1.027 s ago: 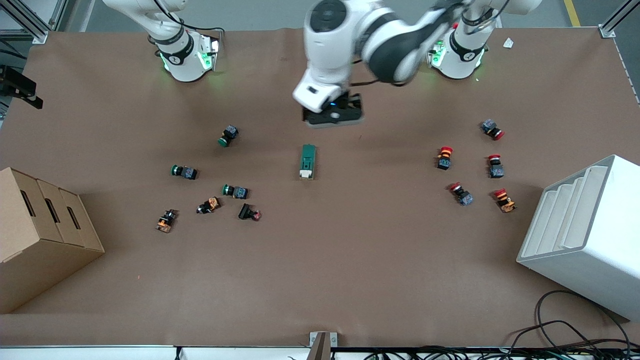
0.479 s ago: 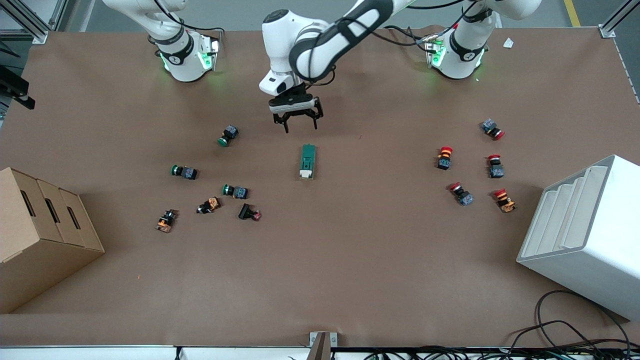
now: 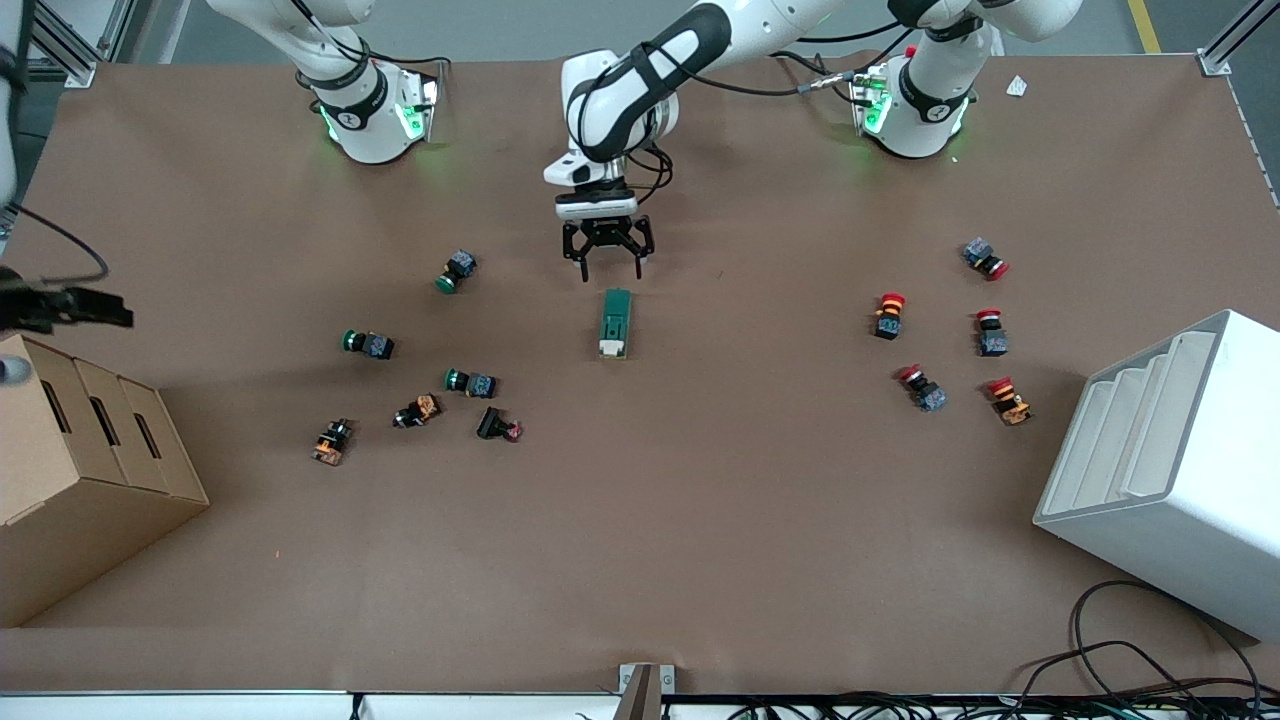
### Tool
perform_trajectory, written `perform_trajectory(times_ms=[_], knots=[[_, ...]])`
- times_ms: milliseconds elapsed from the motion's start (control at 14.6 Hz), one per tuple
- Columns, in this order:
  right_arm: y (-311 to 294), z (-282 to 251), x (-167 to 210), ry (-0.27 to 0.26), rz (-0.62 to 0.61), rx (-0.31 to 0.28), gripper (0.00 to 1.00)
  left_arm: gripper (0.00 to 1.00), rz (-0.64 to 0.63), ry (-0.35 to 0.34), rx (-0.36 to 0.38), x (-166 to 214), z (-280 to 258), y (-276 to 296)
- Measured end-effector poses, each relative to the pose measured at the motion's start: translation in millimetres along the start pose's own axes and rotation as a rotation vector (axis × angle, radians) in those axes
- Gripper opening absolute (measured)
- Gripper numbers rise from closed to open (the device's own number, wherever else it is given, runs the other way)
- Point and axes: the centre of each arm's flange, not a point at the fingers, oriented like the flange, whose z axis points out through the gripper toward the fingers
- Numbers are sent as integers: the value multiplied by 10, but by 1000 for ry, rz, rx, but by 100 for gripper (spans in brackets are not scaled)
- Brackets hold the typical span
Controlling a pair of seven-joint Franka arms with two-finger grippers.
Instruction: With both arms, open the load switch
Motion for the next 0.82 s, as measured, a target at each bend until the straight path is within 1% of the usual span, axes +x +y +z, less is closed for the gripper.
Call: perform_trajectory(times_ms=[137,205,274,411,548,685,822], knots=[[-161,47,39,-14,86,51,100,100,-7,48,-26,-115,81,-43],[-329,56,61,-20,134,77,100,100,-5,71,-29,-163,136,-65],[-561,94,103,-27,171,90,100,100,-3,96,-31,-214,198,-86],[-1200,275,226,-31,248,89,100,100,-17,139,-39,-329,312,-121],[-1958,543,287,-30,342,66,100,100,-28,166,-33,-427,392,-152],[-2677,734,236,-28,468,34,100,100,-24,182,-22,-497,413,-162],[-3267,847,154,-17,602,24,100,100,-21,195,-14,-546,407,-163]])
